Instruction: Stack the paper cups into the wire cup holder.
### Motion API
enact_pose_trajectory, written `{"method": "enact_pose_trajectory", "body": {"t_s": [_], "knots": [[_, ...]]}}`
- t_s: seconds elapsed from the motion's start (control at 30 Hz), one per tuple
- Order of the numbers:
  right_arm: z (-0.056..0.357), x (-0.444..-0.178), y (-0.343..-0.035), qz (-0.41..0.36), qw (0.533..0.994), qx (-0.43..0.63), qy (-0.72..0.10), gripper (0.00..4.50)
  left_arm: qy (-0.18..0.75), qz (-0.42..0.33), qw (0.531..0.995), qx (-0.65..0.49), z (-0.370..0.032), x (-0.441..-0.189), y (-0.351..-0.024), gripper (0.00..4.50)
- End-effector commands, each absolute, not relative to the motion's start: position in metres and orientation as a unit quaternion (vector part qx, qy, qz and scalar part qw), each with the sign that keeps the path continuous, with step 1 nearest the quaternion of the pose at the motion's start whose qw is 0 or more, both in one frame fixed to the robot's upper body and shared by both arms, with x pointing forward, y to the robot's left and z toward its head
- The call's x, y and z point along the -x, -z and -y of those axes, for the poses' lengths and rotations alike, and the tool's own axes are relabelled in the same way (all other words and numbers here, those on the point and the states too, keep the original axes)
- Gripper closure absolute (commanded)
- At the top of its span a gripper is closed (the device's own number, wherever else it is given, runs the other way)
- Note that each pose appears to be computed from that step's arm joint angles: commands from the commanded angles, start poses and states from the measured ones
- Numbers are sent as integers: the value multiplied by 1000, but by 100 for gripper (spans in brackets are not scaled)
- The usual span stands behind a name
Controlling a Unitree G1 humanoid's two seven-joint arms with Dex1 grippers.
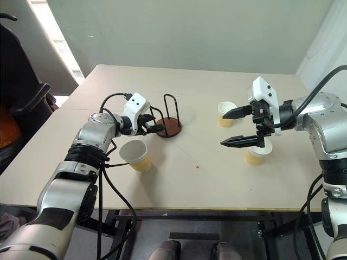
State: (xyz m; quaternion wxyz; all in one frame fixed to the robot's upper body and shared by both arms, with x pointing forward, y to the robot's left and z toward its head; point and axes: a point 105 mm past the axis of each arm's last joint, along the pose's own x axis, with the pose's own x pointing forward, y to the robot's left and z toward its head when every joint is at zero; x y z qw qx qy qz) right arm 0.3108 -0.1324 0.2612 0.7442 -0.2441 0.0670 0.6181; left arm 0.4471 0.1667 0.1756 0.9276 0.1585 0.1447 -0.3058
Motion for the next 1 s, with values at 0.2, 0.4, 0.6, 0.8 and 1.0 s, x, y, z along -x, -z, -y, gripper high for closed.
{"method": "enact_pose_trajectory", "body": {"t_s": [0.2, 0.4, 0.6, 0.8, 1.0], "knots": [[133, -307, -271, -49, 747, 254, -612, 0, 310, -86, 937, -140, -144, -458, -206, 115], [133, -311, -274, -40, 757, 255, -600, 0, 310, -82, 936, -145, -143, -459, -209, 167], [134, -317, -275, -34, 767, 260, -586, 0, 330, -77, 930, -143, -139, -455, -211, 375], [134, -317, -274, -35, 765, 261, -588, 0, 378, -80, 909, -156, -132, -442, -210, 448], [135, -317, -276, -33, 765, 263, -587, 0, 486, -64, 857, -157, -103, -409, -214, 448]]}}
